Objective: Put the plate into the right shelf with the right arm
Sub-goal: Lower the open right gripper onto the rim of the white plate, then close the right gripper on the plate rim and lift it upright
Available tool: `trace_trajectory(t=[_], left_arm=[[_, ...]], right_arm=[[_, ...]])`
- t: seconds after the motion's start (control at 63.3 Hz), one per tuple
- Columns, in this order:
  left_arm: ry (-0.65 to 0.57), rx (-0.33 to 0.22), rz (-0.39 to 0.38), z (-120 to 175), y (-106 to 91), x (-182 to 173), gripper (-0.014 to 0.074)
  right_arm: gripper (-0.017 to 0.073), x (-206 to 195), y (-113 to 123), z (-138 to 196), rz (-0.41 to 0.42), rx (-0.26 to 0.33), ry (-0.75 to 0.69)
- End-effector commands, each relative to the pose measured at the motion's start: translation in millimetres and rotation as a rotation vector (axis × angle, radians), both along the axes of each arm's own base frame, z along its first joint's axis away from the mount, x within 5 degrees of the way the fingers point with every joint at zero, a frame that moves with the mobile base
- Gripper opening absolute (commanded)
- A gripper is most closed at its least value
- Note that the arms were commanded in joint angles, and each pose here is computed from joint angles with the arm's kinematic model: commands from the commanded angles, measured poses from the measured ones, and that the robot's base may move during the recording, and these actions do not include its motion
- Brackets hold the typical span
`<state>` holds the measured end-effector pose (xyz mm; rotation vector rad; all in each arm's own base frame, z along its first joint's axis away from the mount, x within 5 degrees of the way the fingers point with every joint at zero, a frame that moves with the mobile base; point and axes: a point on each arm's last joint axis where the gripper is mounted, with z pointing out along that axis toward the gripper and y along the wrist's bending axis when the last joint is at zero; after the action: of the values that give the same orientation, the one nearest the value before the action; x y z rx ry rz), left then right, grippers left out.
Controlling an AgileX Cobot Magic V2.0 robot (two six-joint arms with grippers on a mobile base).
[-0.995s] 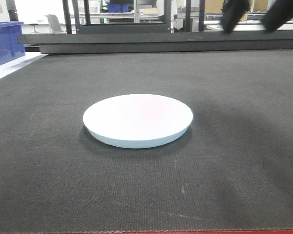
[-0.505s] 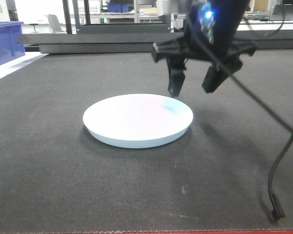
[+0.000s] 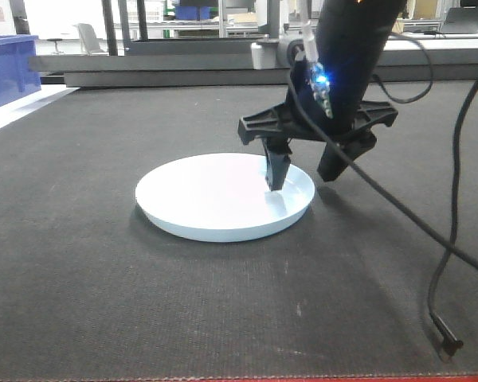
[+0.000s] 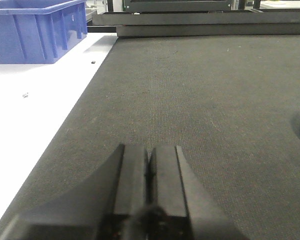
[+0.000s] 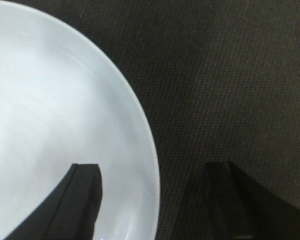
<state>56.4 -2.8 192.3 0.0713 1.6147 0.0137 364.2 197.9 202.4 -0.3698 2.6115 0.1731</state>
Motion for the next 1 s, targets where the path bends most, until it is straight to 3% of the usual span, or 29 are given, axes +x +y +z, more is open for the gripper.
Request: trace_trajectory(t=[0.0, 0.142, 0.442, 0.711, 0.979], left_arm=[[-0.088, -0.011, 0.017, 6, 1.5, -1, -0.0047], [-0.088, -0.011, 0.017, 6, 1.5, -1, -0.0047], [-0.088, -0.011, 0.017, 6, 1.5, -1, -0.0047], [-0.088, -0.011, 0.017, 6, 1.5, -1, -0.0047], [-0.088, -0.011, 0.017, 6, 1.5, -1, -0.0047]], right_arm=[[0.0522, 3, 4, 29, 0.024, 0.039, -0.115], [0.0449, 3, 7, 25, 0.030, 0.036, -0.108], [0.0010, 1, 8, 25, 0.032, 0.028, -0.096], [0.0028, -8, 2, 55, 0.031, 0.050, -0.151], [0.0028, -48, -37, 100, 0.013, 0.108, -0.298]])
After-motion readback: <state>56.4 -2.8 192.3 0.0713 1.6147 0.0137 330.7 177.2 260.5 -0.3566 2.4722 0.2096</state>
